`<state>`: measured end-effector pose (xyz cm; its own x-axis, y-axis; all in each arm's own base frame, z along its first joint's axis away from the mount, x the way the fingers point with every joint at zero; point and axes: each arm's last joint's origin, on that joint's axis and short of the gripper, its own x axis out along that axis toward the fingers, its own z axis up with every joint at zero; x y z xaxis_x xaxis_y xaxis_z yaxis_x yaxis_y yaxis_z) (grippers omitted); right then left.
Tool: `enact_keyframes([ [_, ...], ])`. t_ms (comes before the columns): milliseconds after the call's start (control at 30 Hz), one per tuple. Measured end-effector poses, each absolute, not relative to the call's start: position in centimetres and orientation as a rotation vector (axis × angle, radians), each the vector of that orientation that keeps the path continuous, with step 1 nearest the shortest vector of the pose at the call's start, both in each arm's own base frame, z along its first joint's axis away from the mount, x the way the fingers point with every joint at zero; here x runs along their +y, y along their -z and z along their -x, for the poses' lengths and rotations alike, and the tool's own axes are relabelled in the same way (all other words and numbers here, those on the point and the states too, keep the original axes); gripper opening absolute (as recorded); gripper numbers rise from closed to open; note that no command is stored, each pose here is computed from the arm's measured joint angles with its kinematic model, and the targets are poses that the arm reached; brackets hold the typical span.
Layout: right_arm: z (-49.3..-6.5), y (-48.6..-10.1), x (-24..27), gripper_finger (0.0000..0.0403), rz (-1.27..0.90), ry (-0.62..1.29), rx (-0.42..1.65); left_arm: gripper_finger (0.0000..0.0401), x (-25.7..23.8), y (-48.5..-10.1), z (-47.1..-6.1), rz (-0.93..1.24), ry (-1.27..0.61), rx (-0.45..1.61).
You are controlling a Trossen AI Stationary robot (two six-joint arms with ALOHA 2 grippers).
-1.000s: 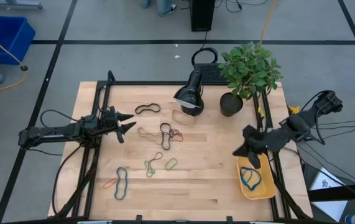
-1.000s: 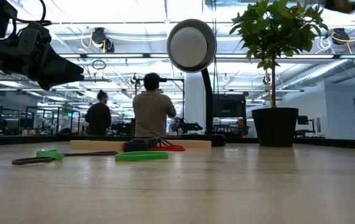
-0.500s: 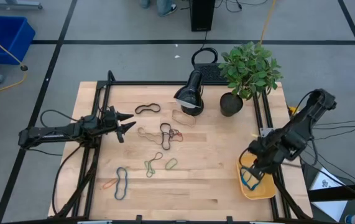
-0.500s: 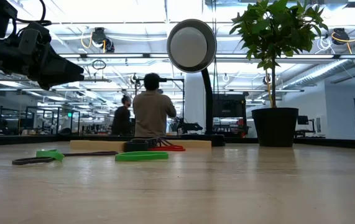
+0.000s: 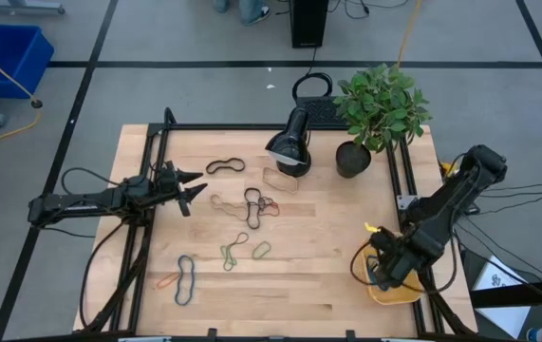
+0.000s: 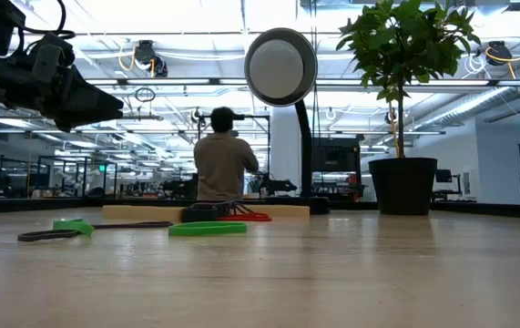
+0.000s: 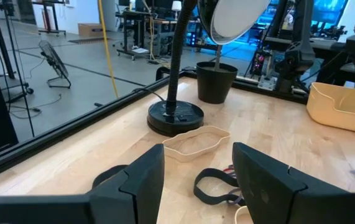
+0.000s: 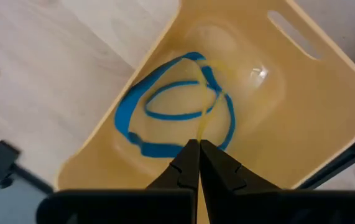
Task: Pick and place rubber bands into bin
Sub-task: Put the yellow rubber band into the yellow bin
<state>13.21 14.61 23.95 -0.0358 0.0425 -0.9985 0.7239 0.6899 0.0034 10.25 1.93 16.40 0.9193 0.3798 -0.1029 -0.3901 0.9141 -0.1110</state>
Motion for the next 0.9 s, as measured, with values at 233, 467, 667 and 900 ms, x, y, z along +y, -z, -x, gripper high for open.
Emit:
enact_keyframes([
  [233,-14.3,-22.3,15.8,0.0000,-0.626,0.654,1.540,0.0196,1.9,-16.4,-10.2,0.130,-0.397,0.081],
  [467,-15.0,-20.8,16.5,0.0000,-0.590,0.698,1.552,0.0196,1.9,-16.4,-10.2,0.130,-0.397,0.082],
  [667,-15.4,-19.9,16.9,0.0000,-0.567,0.720,1.559,0.0196,1.9,-16.4,-10.2,0.133,-0.397,0.083],
  [900,-15.8,-18.0,17.4,0.0000,-0.639,0.640,1.527,0.0196,1.9,-16.3,-10.2,0.148,-0.397,0.089],
])
